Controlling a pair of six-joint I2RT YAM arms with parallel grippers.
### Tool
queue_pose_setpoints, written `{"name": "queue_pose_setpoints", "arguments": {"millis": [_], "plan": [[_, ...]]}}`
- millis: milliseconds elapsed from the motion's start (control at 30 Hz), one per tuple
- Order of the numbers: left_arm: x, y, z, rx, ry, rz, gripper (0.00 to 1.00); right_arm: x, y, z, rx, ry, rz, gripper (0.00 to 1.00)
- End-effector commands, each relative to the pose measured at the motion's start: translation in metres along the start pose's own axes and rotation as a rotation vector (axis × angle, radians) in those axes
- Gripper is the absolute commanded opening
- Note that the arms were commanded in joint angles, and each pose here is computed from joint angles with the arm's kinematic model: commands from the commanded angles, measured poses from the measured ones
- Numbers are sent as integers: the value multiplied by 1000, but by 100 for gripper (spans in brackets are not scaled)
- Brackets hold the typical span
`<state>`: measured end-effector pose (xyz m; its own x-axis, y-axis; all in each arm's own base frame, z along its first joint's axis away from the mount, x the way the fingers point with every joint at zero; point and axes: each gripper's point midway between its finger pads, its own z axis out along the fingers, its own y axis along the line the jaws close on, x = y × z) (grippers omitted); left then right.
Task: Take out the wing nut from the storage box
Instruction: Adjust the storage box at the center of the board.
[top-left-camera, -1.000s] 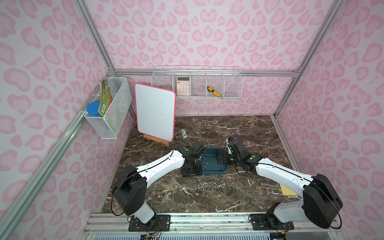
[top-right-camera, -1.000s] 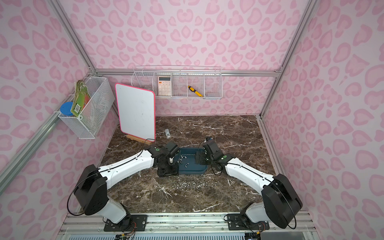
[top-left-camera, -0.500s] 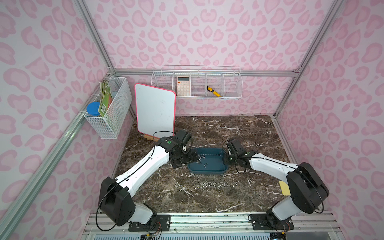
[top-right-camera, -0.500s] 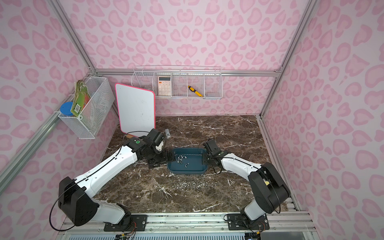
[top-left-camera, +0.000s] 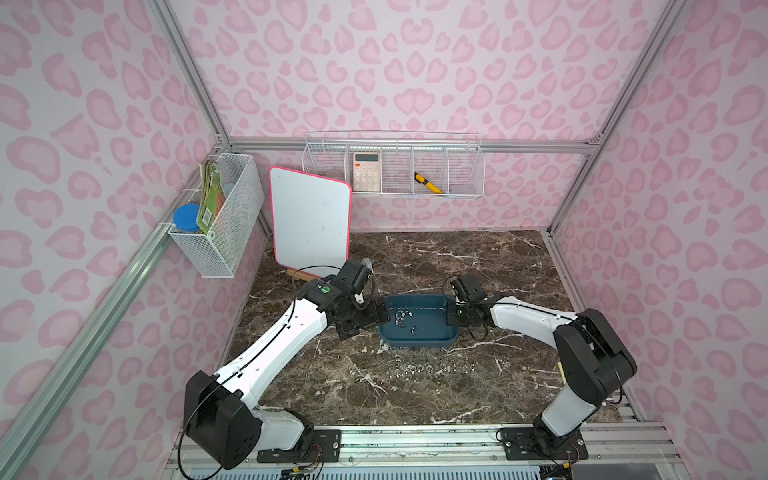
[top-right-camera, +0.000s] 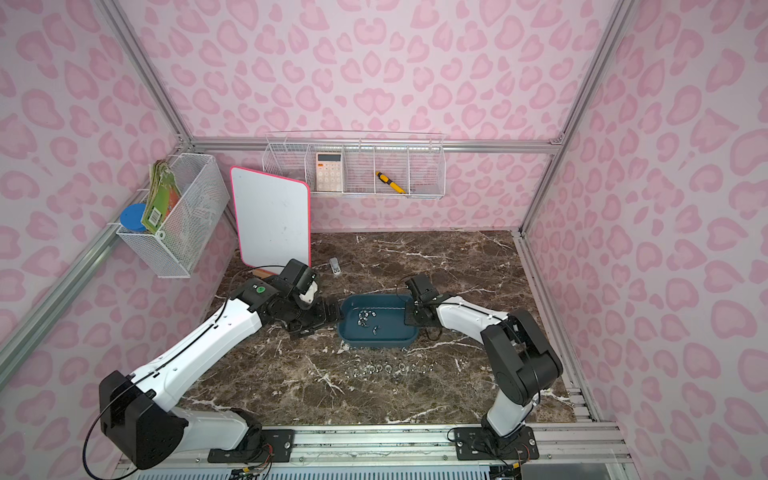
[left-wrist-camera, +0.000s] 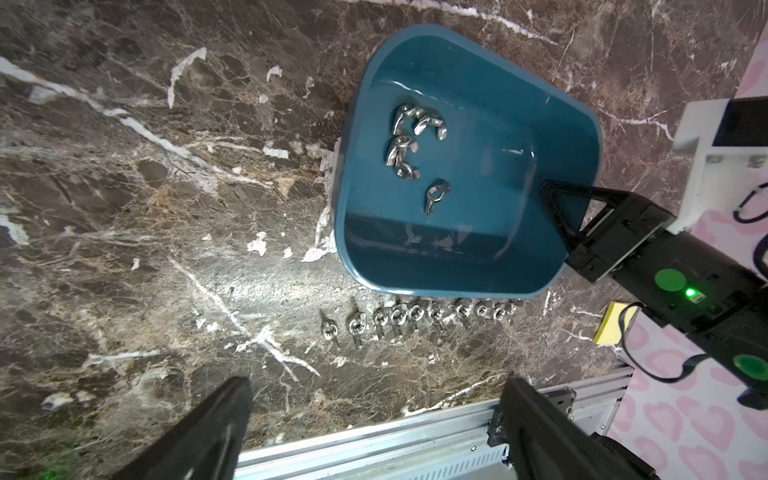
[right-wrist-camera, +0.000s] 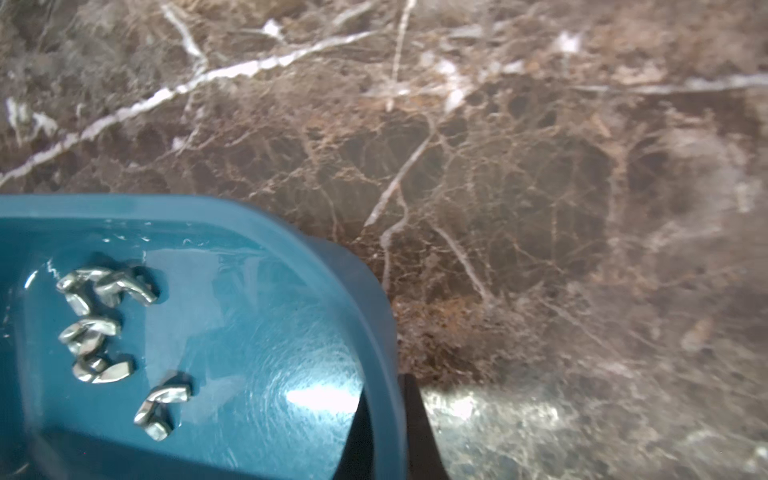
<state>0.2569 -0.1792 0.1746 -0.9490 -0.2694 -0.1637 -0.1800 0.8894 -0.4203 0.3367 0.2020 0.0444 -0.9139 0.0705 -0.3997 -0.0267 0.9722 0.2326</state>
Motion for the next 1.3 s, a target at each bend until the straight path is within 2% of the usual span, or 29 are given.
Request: {"name": "queue_pose_setpoints", "arguments": {"millis": [0,133,300,367,533,633,833,1000,1267], "plan": [[-3,-3,-2,32,-20,2,98,10,-6,-5,-3,104,71,0],[-5,-3,-3,65,-38,0,98,3,-6,-16,-36,191,119,0],[-5,-3,-4,112,-55,-4,98,0,-5,-26,-82,280,115,0],[-5,-3,-4,125,-62,-5,98,4,-17,-27,-70,327,128,0],[-1,1,-1,142,-66,-11,98,14,-26,-36,-127,379,141,0],[0,1,-1,153,-68,-17,98,17,-24,-37,-96,382,115,0],[1,5,-2,134,-64,-32,98,0,-16,-32,-93,295,123,0],[1,12,-1,85,-56,-56,98,-18,3,-24,-52,151,36,0],[0,5,-4,95,-35,-70,98,-23,14,-4,-70,32,-35,0]]}}
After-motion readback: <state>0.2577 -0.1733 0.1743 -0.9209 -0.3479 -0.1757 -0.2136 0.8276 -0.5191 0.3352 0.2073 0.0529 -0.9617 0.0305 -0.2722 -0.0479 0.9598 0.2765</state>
